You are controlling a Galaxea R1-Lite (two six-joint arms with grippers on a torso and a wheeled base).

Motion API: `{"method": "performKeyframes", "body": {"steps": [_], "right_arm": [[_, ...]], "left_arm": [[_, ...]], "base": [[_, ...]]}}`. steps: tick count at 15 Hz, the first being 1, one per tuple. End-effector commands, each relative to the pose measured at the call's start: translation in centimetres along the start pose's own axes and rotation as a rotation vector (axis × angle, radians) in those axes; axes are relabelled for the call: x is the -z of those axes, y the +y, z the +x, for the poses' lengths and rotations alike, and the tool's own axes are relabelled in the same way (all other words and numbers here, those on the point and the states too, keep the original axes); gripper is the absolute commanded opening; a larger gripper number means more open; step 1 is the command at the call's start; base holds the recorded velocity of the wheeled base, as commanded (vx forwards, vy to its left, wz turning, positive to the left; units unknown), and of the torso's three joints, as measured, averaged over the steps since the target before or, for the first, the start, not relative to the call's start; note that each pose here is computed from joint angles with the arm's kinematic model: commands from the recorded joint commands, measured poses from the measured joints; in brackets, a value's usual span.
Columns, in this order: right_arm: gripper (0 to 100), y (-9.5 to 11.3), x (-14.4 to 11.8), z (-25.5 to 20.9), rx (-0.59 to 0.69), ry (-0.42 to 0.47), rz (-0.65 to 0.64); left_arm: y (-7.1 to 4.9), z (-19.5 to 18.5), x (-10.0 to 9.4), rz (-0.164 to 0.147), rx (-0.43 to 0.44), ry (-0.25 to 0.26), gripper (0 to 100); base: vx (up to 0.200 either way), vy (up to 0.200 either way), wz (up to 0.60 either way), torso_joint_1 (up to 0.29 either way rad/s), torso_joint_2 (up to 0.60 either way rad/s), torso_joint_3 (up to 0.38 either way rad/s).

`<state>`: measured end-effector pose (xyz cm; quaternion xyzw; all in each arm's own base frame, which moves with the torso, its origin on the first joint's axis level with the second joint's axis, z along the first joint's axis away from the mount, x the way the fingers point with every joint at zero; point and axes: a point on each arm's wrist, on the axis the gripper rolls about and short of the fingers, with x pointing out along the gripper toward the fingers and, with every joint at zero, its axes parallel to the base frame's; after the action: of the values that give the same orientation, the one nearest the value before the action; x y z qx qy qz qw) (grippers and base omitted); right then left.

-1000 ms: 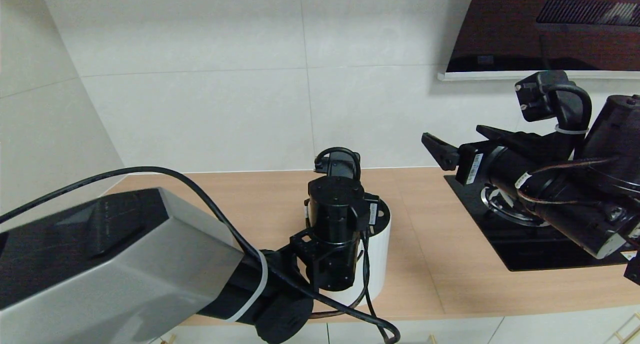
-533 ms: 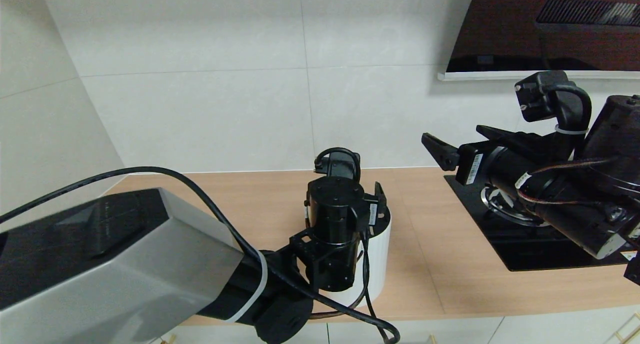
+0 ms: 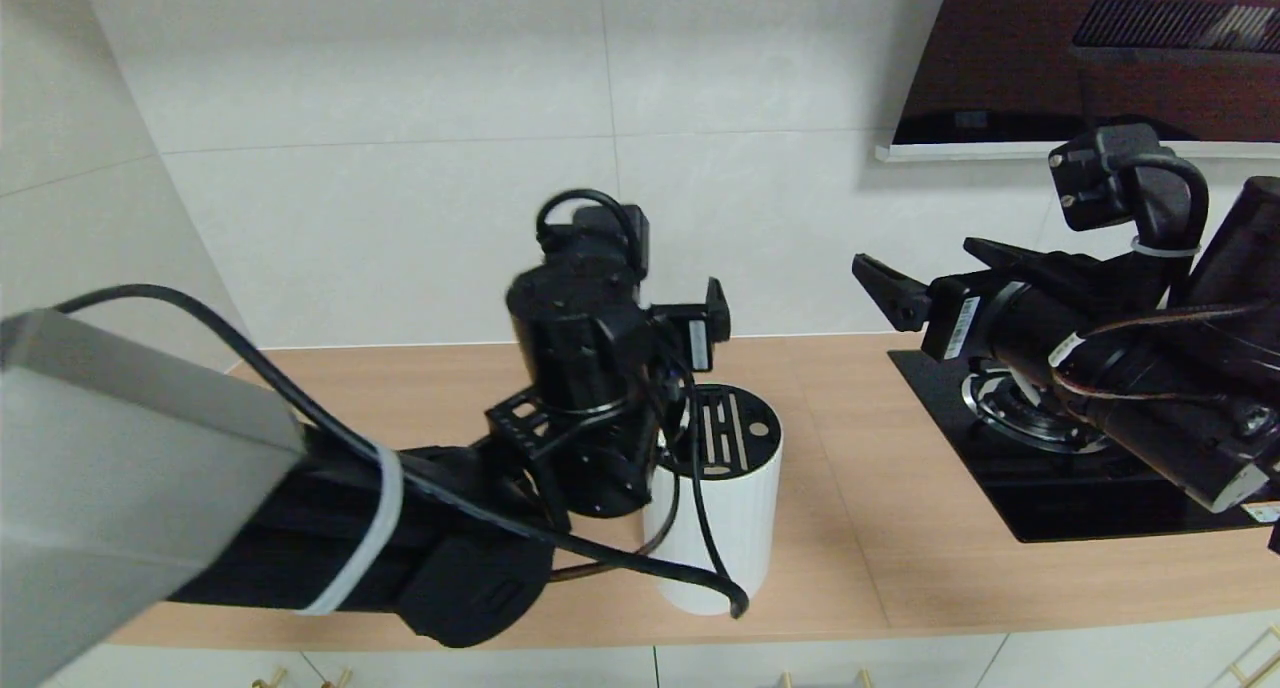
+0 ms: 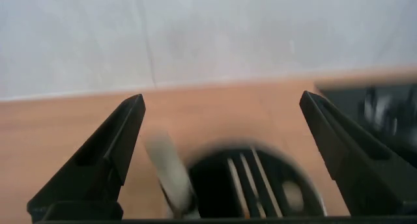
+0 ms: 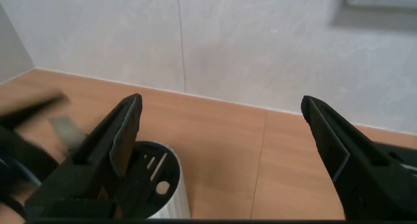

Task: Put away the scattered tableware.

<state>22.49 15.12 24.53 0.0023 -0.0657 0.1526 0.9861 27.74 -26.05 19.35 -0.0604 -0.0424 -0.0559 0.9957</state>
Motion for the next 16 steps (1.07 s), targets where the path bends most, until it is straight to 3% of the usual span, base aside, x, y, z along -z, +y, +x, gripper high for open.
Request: {"method": "performKeyframes", "body": {"steps": [1, 2, 3, 4, 5, 6, 7, 8, 9, 10, 11, 13, 16], "right_arm": [[100, -0.4, -1.2, -0.8, 0.005, -0.04, -0.013], [100, -0.5, -1.6, -1.1, 0.012, -0.051, -0.012], [100, -1.0, -3.0, -2.4, 0.019, -0.099, 0.0], [100, -1.6, -3.3, -3.9, 0.024, -0.112, 0.005], [100, -2.1, -3.2, -4.5, 0.035, -0.111, 0.002], [100, -3.9, -3.1, -7.1, 0.085, -0.122, -0.005], [100, -4.4, -3.2, -7.9, 0.097, -0.136, -0.005], [100, -5.8, -3.3, -10.7, 0.146, -0.159, -0.009], [100, -6.1, -3.3, -11.5, 0.162, -0.167, -0.01], [100, -7.1, -3.1, -15.2, 0.193, -0.173, -0.018], [100, -7.4, -3.1, -16.6, 0.201, -0.176, -0.019], [100, -8.1, -2.7, -22.5, 0.234, -0.156, -0.026], [100, -8.2, -0.3, -28.8, 0.326, -0.12, -0.033]], "left_arm": [[4.1, -2.5, -9.0, -0.12, -0.011, -0.189, 100], [4.6, -3.2, -9.8, -0.128, -0.006, -0.203, 100], [6.1, -5.4, -10.8, -0.117, -0.002, -0.214, 100], [7.8, -7.2, -10.4, -0.078, -0.013, -0.194, 100], [8.6, -7.8, -10.1, -0.059, -0.02, -0.185, 100], [11.2, -10.5, -9.4, -0.022, -0.01, -0.165, 100], [11.9, -11.3, -9.3, -0.019, -0.01, -0.164, 100], [14.2, -13.7, -8.6, 0.005, -0.033, -0.151, 100], [14.8, -14.3, -8.6, 0.007, -0.043, -0.151, 100], [16.9, -16.8, -8.2, 0.024, -0.089, -0.14, 100], [17.5, -17.6, -8.2, 0.026, -0.101, -0.14, 100], [20.3, -22.1, -8.4, 0.043, -0.169, -0.136, 100], [23.1, -29.0, -7.2, 0.071, -0.225, -0.129, 100]], "base": [[0.0, 0.0, 0.0, 0.0, 0.0, 0.0], [0.0, 0.0, 0.0, 0.0, 0.0, 0.0], [0.0, 0.0, 0.0, 0.0, 0.0, 0.0], [0.0, 0.0, 0.0, 0.0, 0.0, 0.0], [0.0, 0.0, 0.0, 0.0, 0.0, 0.0], [0.0, 0.0, 0.0, 0.0, 0.0, 0.0], [0.0, 0.0, 0.0, 0.0, 0.0, 0.0], [0.0, 0.0, 0.0, 0.0, 0.0, 0.0], [0.0, 0.0, 0.0, 0.0, 0.0, 0.0], [0.0, 0.0, 0.0, 0.0, 0.0, 0.0], [0.0, 0.0, 0.0, 0.0, 0.0, 0.0], [0.0, 0.0, 0.0, 0.0, 0.0, 0.0], [0.0, 0.0, 0.0, 0.0, 0.0, 0.0]]}}
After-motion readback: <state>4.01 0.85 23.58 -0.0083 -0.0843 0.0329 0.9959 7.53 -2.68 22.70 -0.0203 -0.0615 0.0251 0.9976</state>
